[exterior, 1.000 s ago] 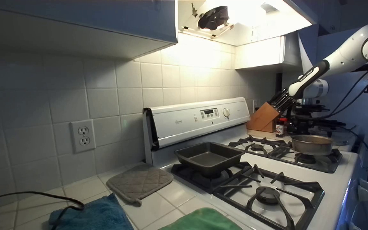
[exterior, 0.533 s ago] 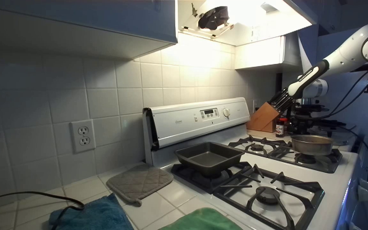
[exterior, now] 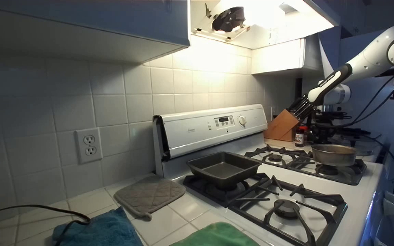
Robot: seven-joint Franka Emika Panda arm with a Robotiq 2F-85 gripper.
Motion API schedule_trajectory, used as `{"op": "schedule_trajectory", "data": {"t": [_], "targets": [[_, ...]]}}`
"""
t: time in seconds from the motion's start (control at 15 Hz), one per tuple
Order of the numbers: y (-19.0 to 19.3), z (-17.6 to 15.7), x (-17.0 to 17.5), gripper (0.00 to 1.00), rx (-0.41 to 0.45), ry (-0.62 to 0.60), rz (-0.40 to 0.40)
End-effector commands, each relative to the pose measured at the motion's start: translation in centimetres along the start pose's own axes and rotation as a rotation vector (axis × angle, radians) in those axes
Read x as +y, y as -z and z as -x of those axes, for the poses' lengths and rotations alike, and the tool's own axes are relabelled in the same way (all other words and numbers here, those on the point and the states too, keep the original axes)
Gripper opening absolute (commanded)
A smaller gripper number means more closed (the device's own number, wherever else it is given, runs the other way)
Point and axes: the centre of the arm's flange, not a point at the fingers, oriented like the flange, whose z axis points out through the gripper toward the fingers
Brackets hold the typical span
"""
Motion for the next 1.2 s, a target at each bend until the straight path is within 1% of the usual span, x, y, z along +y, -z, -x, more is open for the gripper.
{"op": "schedule_trajectory", "data": {"t": [0.0,0.27,0.53,0.6,0.67,0.8,0.87,0.93,1.0,1.13], "targets": [[-0.14,-0.55,-0.74,0.29,-0.022,-0.029,-0.013],[-0.18,-0.55,-0.82,0.24,-0.023,-0.031,-0.013],[-0.22,-0.56,-0.87,0.24,-0.024,-0.031,-0.012],[-0.21,-0.57,-0.87,0.38,-0.024,-0.032,-0.012],[-0.2,-0.58,-0.88,0.5,-0.025,-0.032,-0.012],[-0.13,-0.56,-0.92,0.62,-0.025,-0.033,-0.016],[-0.05,-0.56,-0.96,0.7,-0.025,-0.033,-0.018],[0.02,-0.54,-1.02,0.74,-0.025,-0.033,-0.02],[0.07,-0.55,-1.07,0.75,-0.025,-0.033,-0.022],[0.26,-0.52,-1.18,0.65,-0.024,-0.032,-0.027]]}}
